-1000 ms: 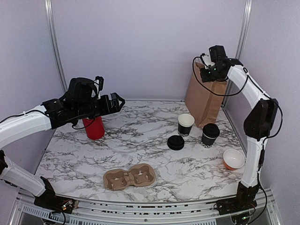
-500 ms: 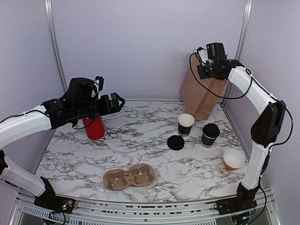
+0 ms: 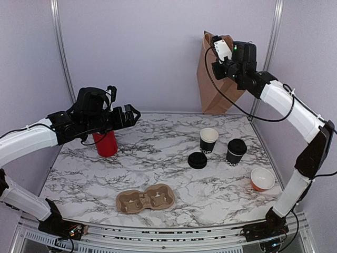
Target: Pack the takeout coffee
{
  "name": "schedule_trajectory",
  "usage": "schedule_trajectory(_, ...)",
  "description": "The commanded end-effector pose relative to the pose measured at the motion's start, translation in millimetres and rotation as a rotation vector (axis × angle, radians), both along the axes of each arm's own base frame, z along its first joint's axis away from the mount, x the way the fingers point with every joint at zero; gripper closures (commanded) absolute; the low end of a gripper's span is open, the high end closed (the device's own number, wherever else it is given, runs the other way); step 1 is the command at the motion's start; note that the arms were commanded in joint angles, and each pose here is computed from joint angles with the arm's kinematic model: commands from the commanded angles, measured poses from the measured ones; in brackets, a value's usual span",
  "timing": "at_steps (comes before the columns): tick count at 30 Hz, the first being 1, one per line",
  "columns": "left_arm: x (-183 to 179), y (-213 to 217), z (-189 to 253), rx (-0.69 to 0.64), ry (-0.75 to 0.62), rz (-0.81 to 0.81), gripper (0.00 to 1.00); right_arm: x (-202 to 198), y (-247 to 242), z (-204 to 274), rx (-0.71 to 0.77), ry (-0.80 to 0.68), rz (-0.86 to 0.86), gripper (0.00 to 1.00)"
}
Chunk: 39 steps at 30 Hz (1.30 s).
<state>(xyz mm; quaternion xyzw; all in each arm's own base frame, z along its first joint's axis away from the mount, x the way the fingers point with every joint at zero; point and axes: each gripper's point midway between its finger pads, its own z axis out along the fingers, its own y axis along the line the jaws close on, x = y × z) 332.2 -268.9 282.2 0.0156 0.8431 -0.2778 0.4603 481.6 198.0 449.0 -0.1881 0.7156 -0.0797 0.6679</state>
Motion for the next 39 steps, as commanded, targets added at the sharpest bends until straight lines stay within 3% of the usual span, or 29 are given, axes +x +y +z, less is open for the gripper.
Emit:
schedule_trajectory(1, -0.6, 4.5, 1.4, -0.004, -0.002, 0.012, 0.01, -19.9, 36.7, 49.1, 0.054, -0.118, 0.083, 1.00)
schedule_trajectory(6, -2.8, 24.6, 9.1, -0.014, -0.028, 0.095, 0.01, -41.7, 96.8, 45.8, 0.087, -0.054, 0.149, 1.00)
schedule_trajectory(12, -9.5, 43.7, 6.5, -0.048, -0.014, 0.178, 0.01, -75.1, 164.2, 6.4, 0.092, 0.065, 0.137, 1.00)
schedule_trajectory(24, -29.8, 17.6, -13.2, -0.059, 0.053, 0.156, 0.01, -133.4, 202.5, -47.8, 0.200, 0.285, 0.167, 1.00)
schedule_trajectory(31, -34.9, 11.3, -17.6, -0.062, 0.084, 0.146, 0.01, -142.7, 211.6, -81.5, 0.225, 0.422, 0.137, 1.00)
schedule_trajectory(39, -55.8, 28.5, -13.9, -0.073, 0.095, 0.158, 0.01, -151.3, 230.1, -95.9, 0.276, 0.474, 0.145, 1.00)
